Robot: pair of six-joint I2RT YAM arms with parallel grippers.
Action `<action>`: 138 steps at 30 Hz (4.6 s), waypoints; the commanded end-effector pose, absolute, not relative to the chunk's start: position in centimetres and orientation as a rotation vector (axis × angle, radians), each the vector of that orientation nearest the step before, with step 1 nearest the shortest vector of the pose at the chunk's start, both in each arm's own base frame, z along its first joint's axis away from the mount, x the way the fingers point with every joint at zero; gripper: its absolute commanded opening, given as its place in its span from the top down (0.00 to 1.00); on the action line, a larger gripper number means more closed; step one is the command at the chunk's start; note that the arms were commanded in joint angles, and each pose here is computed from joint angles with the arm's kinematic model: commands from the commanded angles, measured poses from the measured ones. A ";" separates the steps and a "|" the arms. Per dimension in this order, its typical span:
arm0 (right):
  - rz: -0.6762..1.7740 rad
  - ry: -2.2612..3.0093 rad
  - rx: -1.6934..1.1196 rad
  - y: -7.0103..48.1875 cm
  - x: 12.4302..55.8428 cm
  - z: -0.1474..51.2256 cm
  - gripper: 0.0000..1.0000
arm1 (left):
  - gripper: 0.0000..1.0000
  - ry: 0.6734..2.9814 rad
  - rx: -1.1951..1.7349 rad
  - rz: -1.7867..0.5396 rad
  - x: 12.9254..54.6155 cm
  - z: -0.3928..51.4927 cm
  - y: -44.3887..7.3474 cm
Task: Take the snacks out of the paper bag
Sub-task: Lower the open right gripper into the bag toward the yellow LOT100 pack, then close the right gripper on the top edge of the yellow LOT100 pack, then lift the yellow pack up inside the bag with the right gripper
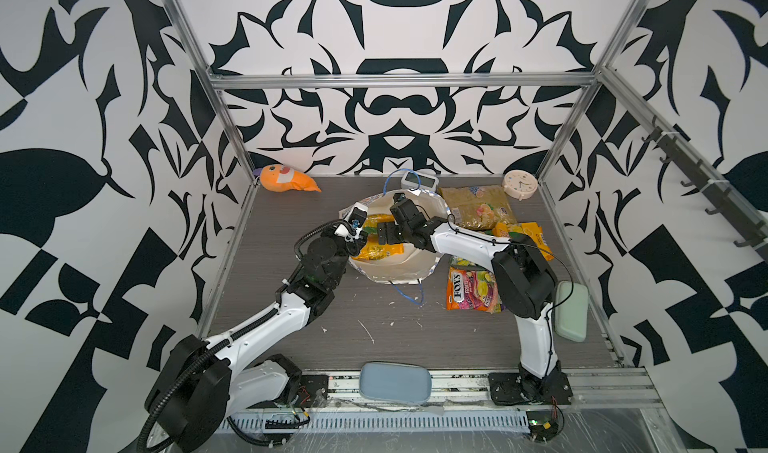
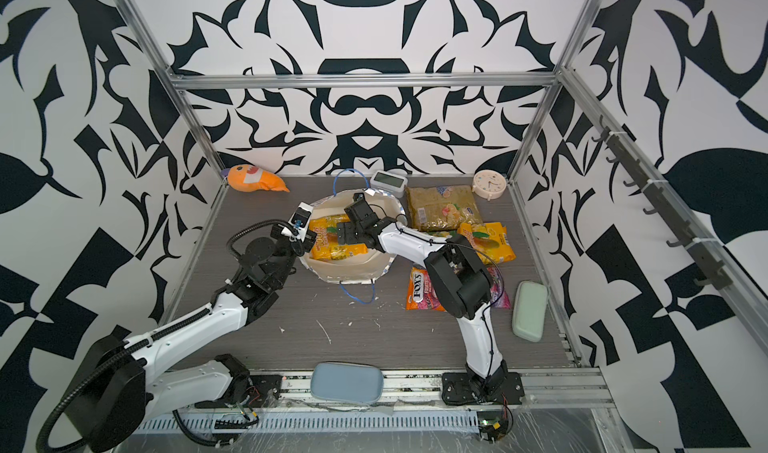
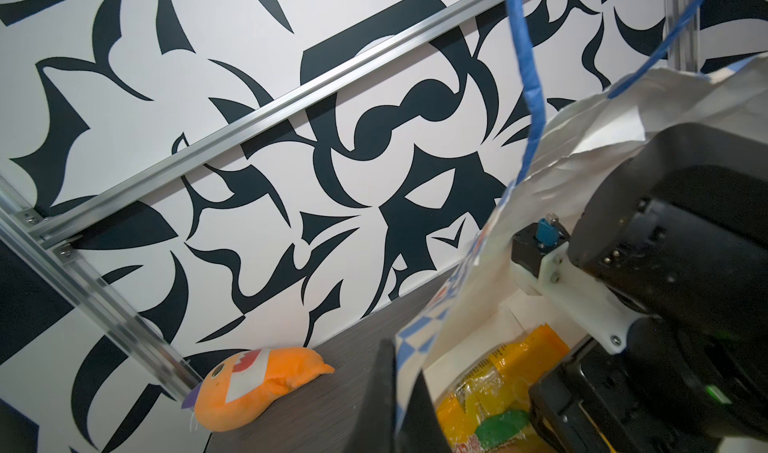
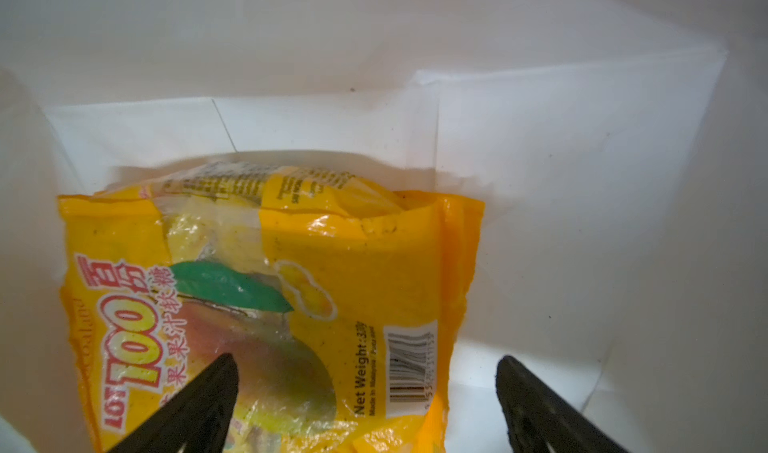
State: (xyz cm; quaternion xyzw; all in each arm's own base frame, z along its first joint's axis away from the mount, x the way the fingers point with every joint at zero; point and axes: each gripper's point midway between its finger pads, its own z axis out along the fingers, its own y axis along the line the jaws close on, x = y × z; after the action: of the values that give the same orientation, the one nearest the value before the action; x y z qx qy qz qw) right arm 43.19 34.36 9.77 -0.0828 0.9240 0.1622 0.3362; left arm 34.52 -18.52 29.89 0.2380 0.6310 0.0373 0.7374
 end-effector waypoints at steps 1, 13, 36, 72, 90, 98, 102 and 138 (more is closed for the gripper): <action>0.448 2.359 -0.144 35.0 44.4 12.3 0.01 | 1.00 1.332 0.484 0.056 34.1 31.4 -18.3; 0.627 2.399 -0.103 37.2 46.7 9.7 0.00 | 1.00 1.342 0.497 0.064 34.3 31.1 -18.5; 1.275 2.064 -0.310 44.8 45.3 14.8 0.60 | 1.00 1.357 0.487 0.086 34.2 30.5 -18.0; 1.260 2.027 -0.409 48.6 44.2 19.3 1.00 | 1.00 1.367 0.477 0.127 34.6 30.1 -17.5; 1.276 1.928 -0.433 42.2 38.7 29.7 1.00 | 1.00 1.424 0.336 0.283 36.2 30.4 -14.7; 1.240 1.883 -0.474 40.1 37.5 33.5 1.00 | 1.00 1.489 0.258 0.312 36.8 30.6 -12.9; 1.181 1.859 -0.487 39.2 37.4 34.4 1.00 | 1.00 1.527 0.223 0.304 37.3 30.4 -12.0; 0.642 2.494 0.292 36.5 41.2 15.2 0.08 | 1.00 1.542 0.355 0.098 37.2 29.4 -15.7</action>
State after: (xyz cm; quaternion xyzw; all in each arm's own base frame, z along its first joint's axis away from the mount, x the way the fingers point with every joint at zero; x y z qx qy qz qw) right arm 40.07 35.85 14.41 0.0565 0.9379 0.2043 0.2746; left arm 37.46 -15.44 28.11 0.1676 0.7017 0.0663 0.6893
